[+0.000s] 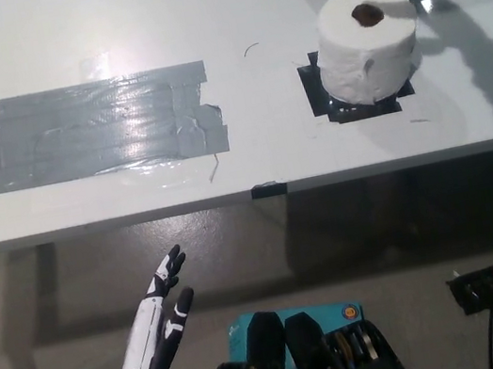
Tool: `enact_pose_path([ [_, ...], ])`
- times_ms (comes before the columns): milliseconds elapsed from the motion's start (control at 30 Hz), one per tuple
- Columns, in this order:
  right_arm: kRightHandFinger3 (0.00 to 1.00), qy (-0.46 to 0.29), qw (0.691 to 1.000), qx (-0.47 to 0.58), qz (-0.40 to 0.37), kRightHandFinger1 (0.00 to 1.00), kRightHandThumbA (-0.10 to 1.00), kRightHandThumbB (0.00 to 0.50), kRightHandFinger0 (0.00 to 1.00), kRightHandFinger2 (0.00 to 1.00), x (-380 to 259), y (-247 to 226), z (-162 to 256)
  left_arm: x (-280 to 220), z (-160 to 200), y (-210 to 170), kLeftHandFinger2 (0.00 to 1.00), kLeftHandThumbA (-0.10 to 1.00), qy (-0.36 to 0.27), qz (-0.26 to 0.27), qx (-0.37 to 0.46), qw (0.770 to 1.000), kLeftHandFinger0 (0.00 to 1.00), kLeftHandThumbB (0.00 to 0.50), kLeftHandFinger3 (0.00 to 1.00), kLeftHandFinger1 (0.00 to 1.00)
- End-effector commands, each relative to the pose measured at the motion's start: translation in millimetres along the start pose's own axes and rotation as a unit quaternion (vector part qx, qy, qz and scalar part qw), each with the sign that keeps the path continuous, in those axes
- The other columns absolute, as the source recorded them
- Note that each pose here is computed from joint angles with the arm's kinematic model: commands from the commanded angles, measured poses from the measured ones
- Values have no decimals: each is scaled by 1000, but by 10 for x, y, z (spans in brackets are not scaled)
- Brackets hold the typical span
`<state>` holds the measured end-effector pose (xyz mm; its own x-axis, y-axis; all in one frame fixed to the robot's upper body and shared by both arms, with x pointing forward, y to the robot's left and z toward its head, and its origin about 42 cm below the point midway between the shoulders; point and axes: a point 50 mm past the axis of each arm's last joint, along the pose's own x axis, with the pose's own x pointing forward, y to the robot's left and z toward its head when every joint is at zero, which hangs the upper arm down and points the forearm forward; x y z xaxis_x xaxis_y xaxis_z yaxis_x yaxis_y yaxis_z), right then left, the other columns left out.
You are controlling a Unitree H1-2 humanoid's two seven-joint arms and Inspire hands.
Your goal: A person hands over a roll of toilet paper to the robot , and the robot inserts its right thumb into the hole in the centre to grab the roll, and then places it on the balck area on the desk.
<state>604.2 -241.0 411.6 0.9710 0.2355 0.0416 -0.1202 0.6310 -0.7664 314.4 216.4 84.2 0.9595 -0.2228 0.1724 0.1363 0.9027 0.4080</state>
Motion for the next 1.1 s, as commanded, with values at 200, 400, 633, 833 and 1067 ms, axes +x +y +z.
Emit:
enact_pose_path([
  [200,1000,-242,959,80,-127,1000,819,477,1000,1000,-556,-1010,914,489,271,166,1000,1000,-68,26,1,997,1000,156,1000,1000],
  [400,1000,-347,917,86,-174,1000,996,405,1000,1000,-1411,-769,1176,694,357,244,1000,1000,-89,36,4,995,1000,162,1000,1000],
  [633,1000,-426,874,146,-184,1000,958,364,1000,1000,-2269,-218,1091,729,370,300,1000,1000,-91,47,2,995,1000,162,1000,1000],
  [833,1000,-431,866,161,-198,1000,999,327,1000,1000,-2730,292,870,735,360,300,1000,1000,-88,49,2,995,1000,147,1000,1000],
  [1067,1000,-421,869,188,-180,1000,1000,278,1000,1000,-3042,812,720,688,326,281,1000,1000,-84,45,-2,995,1000,153,1000,1000],
])
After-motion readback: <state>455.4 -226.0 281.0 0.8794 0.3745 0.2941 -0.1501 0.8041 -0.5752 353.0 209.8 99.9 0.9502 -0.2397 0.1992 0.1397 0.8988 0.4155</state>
